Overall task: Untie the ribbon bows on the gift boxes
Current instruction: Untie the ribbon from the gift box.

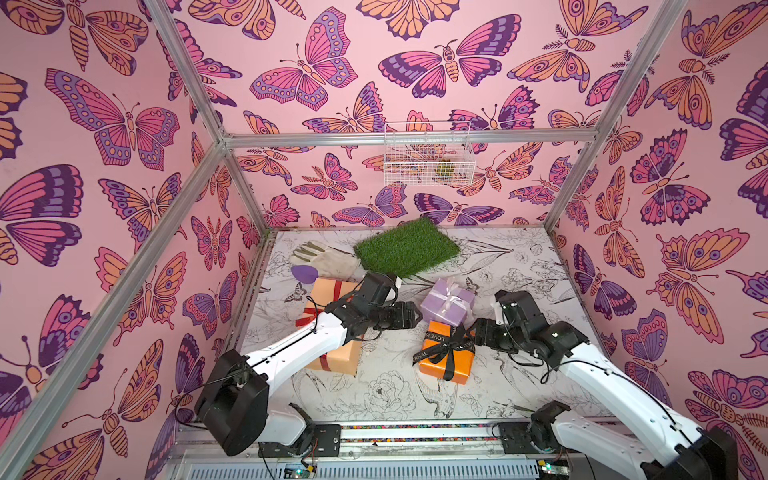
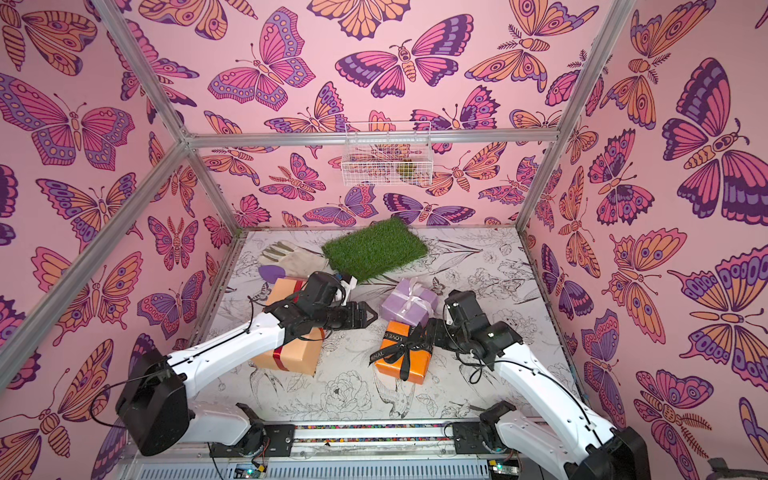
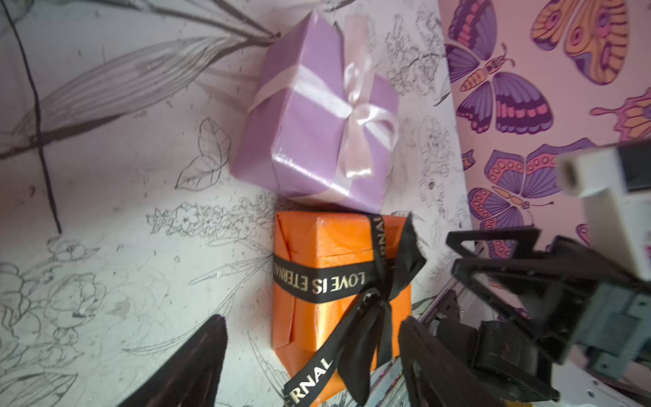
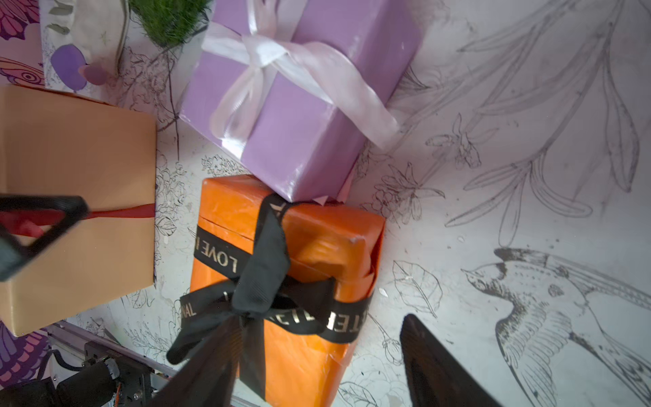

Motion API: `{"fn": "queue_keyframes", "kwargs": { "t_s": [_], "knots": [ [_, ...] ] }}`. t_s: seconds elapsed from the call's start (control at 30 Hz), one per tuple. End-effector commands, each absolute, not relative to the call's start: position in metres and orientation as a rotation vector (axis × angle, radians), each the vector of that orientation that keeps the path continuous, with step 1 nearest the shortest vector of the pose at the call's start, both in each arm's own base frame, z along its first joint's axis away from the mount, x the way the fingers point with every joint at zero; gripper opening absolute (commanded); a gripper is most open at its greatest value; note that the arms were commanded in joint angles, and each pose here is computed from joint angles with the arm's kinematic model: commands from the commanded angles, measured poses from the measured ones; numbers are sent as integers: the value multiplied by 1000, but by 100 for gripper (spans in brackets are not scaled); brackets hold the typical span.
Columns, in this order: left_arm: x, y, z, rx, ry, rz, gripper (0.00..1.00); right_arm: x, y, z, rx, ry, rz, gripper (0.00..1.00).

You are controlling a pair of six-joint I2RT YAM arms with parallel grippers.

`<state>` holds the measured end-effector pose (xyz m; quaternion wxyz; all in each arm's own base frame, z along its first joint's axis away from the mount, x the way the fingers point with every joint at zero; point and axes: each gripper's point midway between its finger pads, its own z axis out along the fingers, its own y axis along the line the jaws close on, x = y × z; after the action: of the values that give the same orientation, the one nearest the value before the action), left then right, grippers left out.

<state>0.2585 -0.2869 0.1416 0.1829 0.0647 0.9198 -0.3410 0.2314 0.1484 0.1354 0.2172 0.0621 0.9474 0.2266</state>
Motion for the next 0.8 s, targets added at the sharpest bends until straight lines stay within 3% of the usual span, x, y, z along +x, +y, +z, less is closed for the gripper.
{"fn": "queue_keyframes", "kwargs": {
  "t_s": [0.0, 0.37, 0.53, 0.77],
  "knots": [
    [236, -284, 112, 184, 2717, -901, 79, 252, 170, 155, 58, 2543, 733, 65],
    [235, -305, 101, 250, 2747, -916, 80, 266, 189, 133, -41, 2598, 767, 60],
    [233, -307, 91, 243, 2779, -907, 79, 260, 199, 128, -70, 2605, 848, 50],
    [232, -307, 86, 233, 2791, -898, 79, 259, 188, 110, -17, 2651, 772, 52]
  ]
}}
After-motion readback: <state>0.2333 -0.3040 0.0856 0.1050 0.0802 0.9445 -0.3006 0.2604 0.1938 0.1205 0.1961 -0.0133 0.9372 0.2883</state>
